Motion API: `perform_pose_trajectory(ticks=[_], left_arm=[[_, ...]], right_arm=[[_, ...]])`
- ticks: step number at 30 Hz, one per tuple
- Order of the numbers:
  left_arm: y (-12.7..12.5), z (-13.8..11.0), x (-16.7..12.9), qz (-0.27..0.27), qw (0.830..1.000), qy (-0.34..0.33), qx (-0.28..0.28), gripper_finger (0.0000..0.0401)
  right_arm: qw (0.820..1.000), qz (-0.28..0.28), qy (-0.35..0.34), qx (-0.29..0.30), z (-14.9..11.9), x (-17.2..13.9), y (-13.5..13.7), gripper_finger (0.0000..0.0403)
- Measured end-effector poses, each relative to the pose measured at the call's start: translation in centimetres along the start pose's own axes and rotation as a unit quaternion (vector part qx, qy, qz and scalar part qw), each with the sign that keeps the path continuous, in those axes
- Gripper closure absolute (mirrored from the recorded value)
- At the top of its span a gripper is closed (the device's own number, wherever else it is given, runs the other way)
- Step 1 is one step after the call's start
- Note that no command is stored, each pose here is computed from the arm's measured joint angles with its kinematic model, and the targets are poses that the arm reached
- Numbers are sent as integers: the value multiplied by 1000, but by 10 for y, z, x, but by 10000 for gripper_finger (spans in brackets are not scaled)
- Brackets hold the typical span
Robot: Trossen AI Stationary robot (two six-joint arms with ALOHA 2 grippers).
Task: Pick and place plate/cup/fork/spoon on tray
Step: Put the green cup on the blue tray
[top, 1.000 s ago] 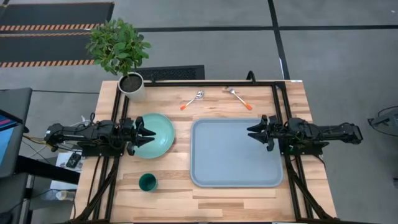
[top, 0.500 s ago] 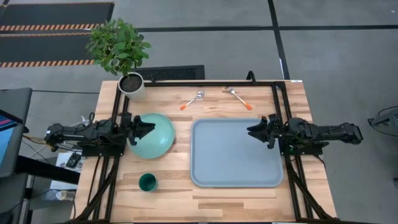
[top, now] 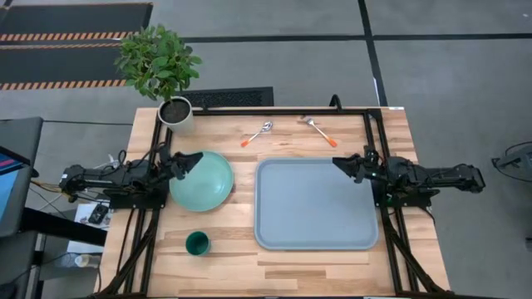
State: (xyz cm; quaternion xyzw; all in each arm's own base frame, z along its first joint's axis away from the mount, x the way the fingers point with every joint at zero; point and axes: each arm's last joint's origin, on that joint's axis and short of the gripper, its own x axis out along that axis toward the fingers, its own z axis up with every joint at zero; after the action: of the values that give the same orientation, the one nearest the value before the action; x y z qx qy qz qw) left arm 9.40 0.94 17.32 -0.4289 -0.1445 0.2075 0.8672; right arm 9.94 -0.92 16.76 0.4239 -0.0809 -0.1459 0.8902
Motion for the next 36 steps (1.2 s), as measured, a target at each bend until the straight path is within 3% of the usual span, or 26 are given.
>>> perform_pose_trajectory(ticks=[7, 13, 20, 27, 33, 36], left_arm=[[-1, 0, 0, -9, 998, 5, -59, 282], [-11, 10, -1, -54, 993, -39, -95, 282], [-28, 29, -5, -76, 986, -107, -99, 282], [-52, 53, -12, -117, 983, -107, -96, 282], [-75, 62, -9, -129, 990, 6, -61, 289], [-85, 64, -5, -103, 993, 55, -34, 296]], right_arm=[[998, 25, -48, 14, 8, 0, 6, 227], [990, 34, -125, -54, 37, -5, 27, 230], [976, -10, -184, -120, 75, -2, 57, 232], [978, -15, -119, -172, 96, 30, 89, 232], [975, 6, -31, -221, 102, 75, 116, 232], [967, 7, 21, -255, 99, 104, 130, 232]])
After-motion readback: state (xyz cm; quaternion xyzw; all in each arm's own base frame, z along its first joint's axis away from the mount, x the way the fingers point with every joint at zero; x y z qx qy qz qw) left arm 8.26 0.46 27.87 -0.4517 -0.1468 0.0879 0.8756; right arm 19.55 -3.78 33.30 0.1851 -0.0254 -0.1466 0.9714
